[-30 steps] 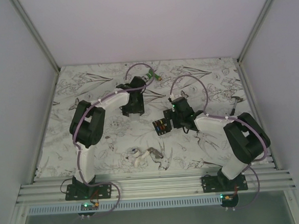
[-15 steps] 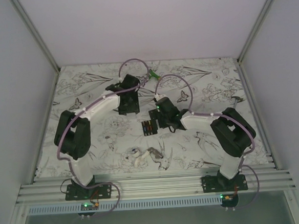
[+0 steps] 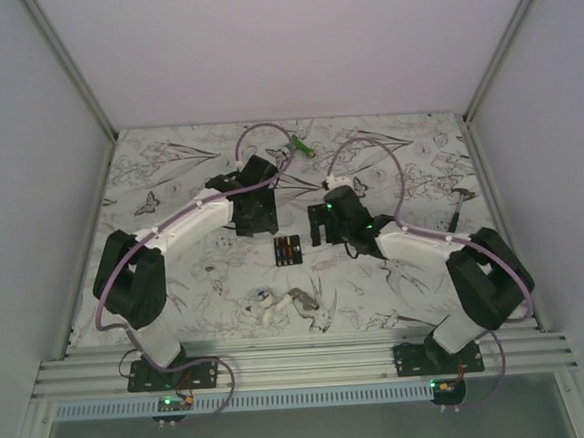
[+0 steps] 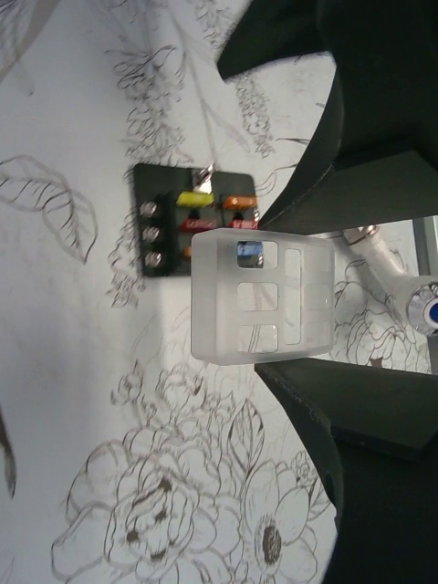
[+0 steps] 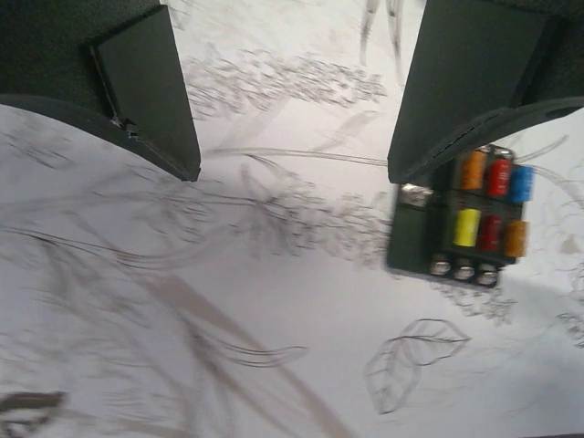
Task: Snap on the fuse box
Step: Close the fuse box cover on the fuse box base.
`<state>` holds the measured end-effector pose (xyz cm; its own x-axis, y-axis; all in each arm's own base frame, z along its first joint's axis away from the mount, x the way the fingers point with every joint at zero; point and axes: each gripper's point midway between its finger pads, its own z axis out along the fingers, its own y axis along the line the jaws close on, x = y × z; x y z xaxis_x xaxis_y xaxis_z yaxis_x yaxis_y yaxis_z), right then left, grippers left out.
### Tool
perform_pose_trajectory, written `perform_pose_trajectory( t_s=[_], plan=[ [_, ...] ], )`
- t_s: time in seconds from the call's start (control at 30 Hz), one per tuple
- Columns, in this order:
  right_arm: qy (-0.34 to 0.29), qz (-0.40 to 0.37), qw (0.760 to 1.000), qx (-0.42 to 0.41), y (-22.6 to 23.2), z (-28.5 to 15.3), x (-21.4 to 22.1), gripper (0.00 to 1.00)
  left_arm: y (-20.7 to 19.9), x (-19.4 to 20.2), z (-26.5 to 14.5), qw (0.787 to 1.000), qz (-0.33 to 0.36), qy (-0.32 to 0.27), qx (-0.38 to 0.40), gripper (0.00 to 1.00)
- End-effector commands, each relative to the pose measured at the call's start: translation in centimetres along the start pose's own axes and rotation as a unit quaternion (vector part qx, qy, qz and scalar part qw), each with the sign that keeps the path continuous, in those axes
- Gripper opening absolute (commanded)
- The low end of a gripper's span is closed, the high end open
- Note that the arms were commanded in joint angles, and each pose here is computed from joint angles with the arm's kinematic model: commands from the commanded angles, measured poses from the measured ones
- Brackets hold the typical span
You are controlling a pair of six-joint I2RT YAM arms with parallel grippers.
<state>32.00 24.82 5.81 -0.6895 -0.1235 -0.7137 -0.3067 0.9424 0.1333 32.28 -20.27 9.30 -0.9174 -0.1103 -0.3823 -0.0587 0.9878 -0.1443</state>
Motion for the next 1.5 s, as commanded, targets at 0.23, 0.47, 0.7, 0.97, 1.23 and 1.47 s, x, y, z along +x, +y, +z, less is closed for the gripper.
perform_pose_trajectory(
  t_s=[0.23,0.47,0.7,0.97,1.23,1.47],
  plan=[
    [-0.043,0.028,0.996,0.073,-7.2,-3.3,-0.2,0.95,-3.3,2.4,0.9,0.999,0.017,0.014,-0.028,0.40],
    [-0.041,0.028,0.996,0.074,-7.7,-3.2,0.1,0.99,-4.1,3.3,2.4,0.999,0.019,0.024,-0.044,0.41],
    [-0.034,0.026,0.997,0.071,-7.5,-2.8,0.3,0.99,-4.1,3.8,3.5,0.998,0.018,0.032,-0.058,0.43],
    [-0.026,0.025,0.997,0.065,-7.3,-2.4,0.5,1.00,-4.4,4.2,4.1,0.997,0.004,0.039,-0.061,0.47],
    [-0.025,0.024,0.998,0.060,-7.1,-2.3,0.6,1.00,-4.7,5.0,4.9,0.997,0.006,0.058,-0.059,0.50],
    [-0.029,0.022,0.998,0.044,-6.6,-2.4,0.3,1.00,-4.6,5.1,4.9,0.996,0.006,0.058,-0.060,0.58]
  ],
)
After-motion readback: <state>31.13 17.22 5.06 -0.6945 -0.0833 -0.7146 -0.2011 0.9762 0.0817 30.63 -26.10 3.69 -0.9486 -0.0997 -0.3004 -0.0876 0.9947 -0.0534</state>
